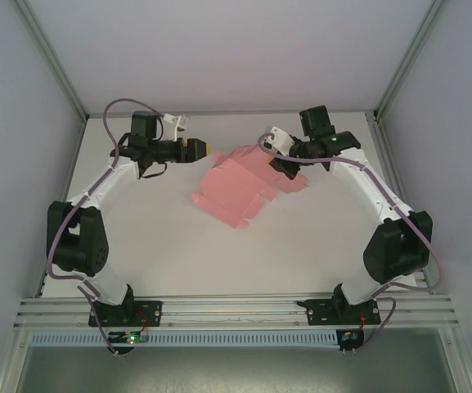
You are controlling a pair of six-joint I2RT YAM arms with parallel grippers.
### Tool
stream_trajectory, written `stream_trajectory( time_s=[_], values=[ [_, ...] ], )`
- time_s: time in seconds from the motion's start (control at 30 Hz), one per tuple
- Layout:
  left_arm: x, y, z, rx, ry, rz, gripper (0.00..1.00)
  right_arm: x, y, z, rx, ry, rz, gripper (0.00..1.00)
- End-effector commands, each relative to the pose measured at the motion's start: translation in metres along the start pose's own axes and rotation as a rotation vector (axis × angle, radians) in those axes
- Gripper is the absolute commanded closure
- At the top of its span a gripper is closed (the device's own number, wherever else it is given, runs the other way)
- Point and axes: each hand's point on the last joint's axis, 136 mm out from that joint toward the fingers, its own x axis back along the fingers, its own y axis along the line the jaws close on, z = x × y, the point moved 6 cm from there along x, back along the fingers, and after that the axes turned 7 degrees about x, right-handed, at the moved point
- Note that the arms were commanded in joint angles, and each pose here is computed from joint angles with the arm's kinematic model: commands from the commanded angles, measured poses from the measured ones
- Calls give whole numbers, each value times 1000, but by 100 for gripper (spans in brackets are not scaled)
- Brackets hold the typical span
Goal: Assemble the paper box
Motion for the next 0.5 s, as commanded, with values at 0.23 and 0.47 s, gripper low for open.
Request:
stream_trajectory(
  time_s=[0.23, 0.47],
  values=[
    [-10, -15, 17, -89, 99, 32, 49, 18, 7, -17, -39, -135, -82, 100],
    [-13, -11, 23, -53, 119, 61, 67, 21, 8, -16, -63, -152, -110, 100]
  ],
)
